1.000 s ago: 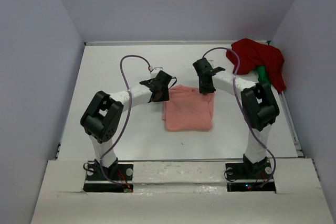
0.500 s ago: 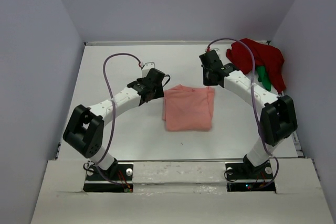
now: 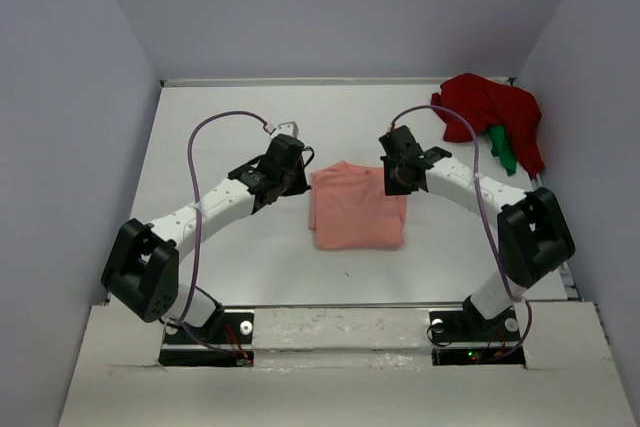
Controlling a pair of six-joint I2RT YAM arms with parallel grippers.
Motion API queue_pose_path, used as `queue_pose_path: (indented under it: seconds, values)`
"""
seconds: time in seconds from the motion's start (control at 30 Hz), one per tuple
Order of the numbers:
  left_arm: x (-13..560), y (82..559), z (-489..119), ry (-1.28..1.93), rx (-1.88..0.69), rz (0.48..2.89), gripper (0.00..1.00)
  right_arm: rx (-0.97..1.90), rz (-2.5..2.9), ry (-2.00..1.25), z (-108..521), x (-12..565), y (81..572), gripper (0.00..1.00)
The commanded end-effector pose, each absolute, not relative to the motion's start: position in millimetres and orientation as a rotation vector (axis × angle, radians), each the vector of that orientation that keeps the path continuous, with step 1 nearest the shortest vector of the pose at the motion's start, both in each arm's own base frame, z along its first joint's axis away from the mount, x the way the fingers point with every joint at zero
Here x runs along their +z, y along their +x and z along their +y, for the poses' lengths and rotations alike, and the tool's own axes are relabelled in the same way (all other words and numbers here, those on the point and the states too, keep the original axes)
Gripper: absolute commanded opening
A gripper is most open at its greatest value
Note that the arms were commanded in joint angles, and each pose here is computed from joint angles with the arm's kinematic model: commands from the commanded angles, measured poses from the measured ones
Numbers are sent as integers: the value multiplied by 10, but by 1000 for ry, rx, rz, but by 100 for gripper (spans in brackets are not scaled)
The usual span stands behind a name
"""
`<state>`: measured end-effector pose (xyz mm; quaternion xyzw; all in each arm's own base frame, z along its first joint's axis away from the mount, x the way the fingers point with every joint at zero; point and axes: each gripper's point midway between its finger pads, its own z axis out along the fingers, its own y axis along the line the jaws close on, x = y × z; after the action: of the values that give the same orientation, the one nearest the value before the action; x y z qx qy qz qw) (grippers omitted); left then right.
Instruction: Fold and stack the t-shirts
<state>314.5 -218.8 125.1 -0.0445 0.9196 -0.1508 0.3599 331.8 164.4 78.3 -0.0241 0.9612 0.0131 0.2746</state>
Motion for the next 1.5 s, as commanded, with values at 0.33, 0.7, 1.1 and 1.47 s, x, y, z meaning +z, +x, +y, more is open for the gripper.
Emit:
queue_pose_path:
  seconds: [0.33, 0.7, 1.1, 1.47]
  values:
    - [1120, 3148, -2144, -108, -836, 2363, 76, 197, 2469, -40, 1623, 1195, 2958, 0]
    - [1061, 3148, -2540, -73, -1219, 2315, 76, 244, 2384, -42, 1577, 1670, 2849, 0]
    - [356, 3153, -2189, -270, -756, 2573, 73, 267, 2307, -27, 1596, 1983, 2938, 0]
    - [186, 2857, -2805, -205, -1343, 2563, 73, 255, 2286, -16, 1570, 2053, 2964, 0]
